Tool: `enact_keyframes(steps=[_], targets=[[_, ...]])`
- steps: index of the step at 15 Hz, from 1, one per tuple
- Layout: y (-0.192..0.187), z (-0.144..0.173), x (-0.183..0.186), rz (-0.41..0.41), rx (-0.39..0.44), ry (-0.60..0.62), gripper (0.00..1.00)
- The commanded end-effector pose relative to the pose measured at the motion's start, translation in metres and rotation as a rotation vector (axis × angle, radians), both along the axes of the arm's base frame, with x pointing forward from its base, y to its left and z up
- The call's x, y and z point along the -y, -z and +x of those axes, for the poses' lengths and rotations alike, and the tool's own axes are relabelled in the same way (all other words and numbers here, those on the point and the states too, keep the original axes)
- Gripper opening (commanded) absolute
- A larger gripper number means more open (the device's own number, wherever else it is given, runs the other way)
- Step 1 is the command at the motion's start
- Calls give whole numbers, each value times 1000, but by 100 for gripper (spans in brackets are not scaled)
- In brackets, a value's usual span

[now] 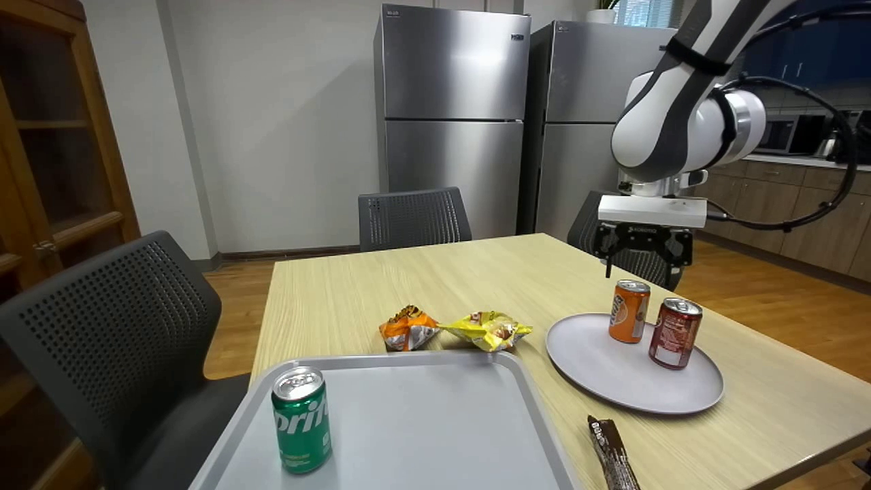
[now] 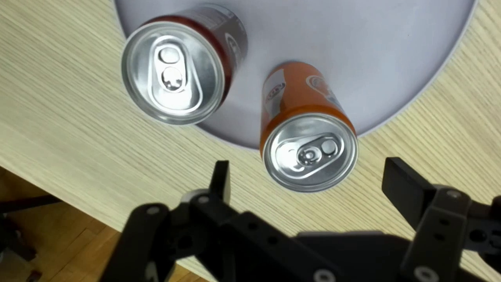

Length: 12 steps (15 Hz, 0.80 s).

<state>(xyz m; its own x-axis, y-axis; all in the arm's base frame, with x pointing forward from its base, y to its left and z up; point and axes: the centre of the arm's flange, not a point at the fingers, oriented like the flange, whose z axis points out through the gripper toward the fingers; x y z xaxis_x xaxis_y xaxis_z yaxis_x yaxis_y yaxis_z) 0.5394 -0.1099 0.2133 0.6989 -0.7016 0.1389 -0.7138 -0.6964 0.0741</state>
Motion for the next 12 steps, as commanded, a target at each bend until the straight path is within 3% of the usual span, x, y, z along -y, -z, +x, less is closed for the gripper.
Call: enact_keyframes(steps=[1, 7, 8, 9, 12], targets=[[12, 18, -2, 0, -7, 25, 100], [27, 17, -6, 13, -28, 45, 100], [28, 17, -6, 14, -30, 40, 75], [28, 16, -6, 14, -31, 45, 74], [26, 11, -7, 10, -34, 50, 49]])
